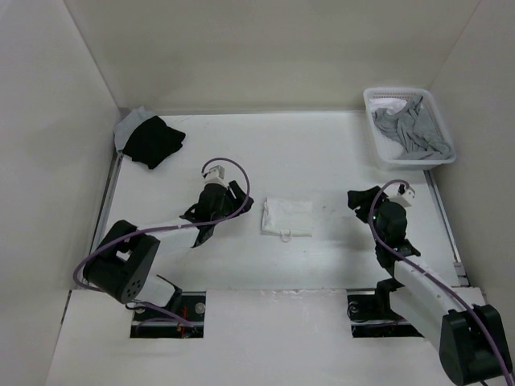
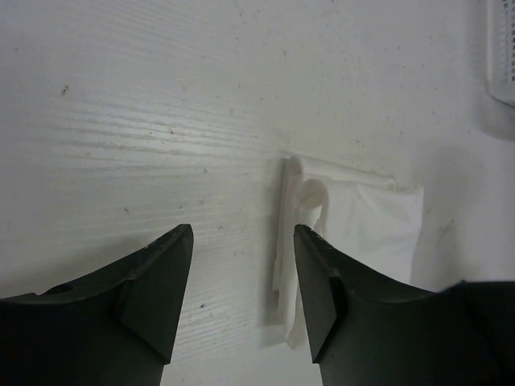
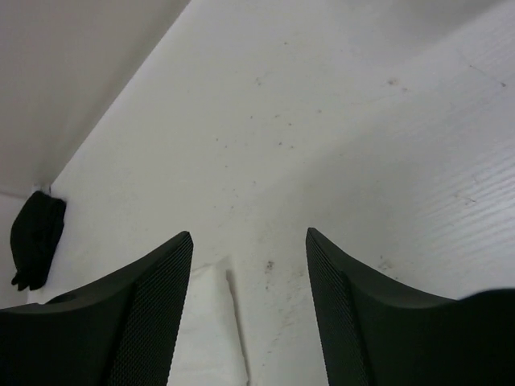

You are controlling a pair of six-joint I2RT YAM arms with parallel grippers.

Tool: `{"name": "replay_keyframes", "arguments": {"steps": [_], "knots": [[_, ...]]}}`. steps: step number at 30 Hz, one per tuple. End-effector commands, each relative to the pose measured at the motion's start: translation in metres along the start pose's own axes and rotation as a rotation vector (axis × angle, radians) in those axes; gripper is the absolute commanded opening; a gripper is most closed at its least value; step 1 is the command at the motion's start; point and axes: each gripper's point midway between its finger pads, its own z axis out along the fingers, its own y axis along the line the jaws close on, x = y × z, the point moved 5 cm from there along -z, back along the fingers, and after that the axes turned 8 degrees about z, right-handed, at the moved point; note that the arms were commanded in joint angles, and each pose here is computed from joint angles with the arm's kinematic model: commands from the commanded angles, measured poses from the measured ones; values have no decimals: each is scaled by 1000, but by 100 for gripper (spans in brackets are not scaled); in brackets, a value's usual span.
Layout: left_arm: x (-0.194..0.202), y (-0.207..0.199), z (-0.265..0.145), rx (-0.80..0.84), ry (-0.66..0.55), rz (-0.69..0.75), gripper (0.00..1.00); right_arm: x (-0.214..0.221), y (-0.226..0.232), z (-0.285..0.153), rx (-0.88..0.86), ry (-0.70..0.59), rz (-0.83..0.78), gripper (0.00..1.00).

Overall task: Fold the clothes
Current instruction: Fold the tank top

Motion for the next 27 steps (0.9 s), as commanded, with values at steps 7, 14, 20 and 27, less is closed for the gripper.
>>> {"name": "replay_keyframes", "arguments": {"steps": [7, 14, 20, 27], "knots": [[-28, -11, 15, 5, -57, 35, 56, -19, 6, 4, -52, -120, 59, 68], [-30, -13, 19, 10, -57, 55, 55, -6, -4, 13, -17, -89, 45, 68], [-31, -14, 21, 7, -59, 49, 55, -3, 0, 14, -23, -83, 33, 67], [-29, -22, 22, 24, -42, 68, 61, -3, 0, 13, -24, -80, 33, 67]]}}
